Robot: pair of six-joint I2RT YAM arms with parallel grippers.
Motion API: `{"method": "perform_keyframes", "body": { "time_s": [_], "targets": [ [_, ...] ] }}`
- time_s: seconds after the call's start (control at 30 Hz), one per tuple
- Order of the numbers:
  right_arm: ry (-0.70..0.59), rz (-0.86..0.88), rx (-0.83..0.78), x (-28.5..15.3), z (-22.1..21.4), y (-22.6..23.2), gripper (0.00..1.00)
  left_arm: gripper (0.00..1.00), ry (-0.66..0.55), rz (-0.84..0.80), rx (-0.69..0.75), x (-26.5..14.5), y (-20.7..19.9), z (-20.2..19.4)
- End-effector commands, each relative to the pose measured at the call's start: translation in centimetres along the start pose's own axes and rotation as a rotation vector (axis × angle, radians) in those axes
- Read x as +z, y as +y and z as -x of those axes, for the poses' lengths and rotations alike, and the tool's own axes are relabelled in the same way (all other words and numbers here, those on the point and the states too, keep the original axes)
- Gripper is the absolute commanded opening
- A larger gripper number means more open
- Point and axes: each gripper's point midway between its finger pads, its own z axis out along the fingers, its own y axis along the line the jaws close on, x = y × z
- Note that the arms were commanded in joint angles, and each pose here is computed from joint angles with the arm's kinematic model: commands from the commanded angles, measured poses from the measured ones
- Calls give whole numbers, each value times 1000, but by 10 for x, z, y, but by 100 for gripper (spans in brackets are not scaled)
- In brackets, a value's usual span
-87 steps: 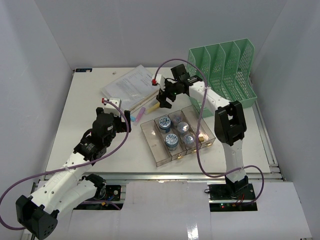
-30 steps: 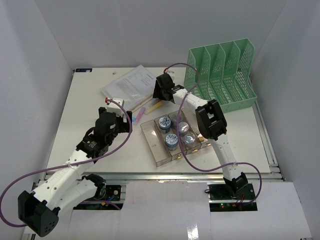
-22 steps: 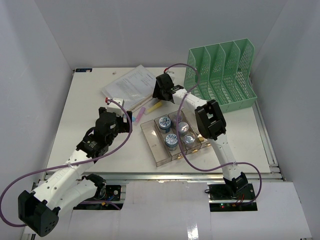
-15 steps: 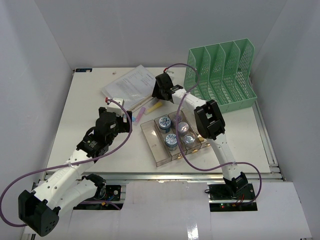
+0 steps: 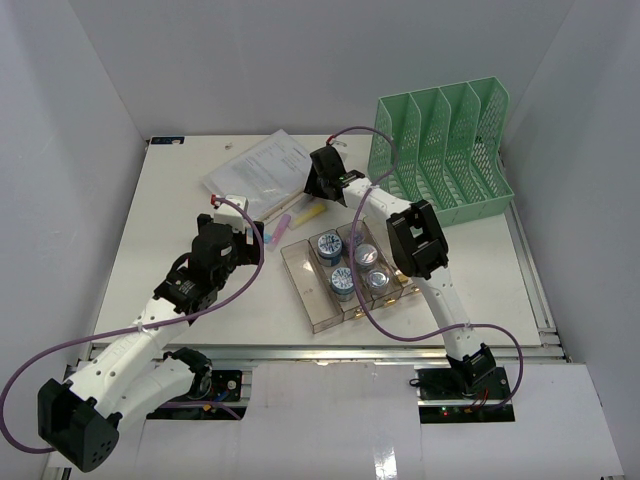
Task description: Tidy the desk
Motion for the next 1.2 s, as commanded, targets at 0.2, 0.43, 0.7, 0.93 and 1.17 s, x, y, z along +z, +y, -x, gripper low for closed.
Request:
{"method": "perform_keyframes", "body": {
  "time_s": [0.2,0.43,0.7,0.93,1.17],
  "targets": [
    [147,31,93,4,-31,-14,30,98,-18,3,-1,0,2,3],
    [176,111,169,-9,-11,-11,12,98,-16,4,1,0,2,2],
    [196,243,218,-25,10,-1,8,98,-17,6,1,0,2,2],
    [204,381,218,-42,20,18,8,98,-17,5,1,0,2,1],
    [191,530,177,-67,28,50,8,98,-20,5,-2,-1,2,2]
  ]
}}
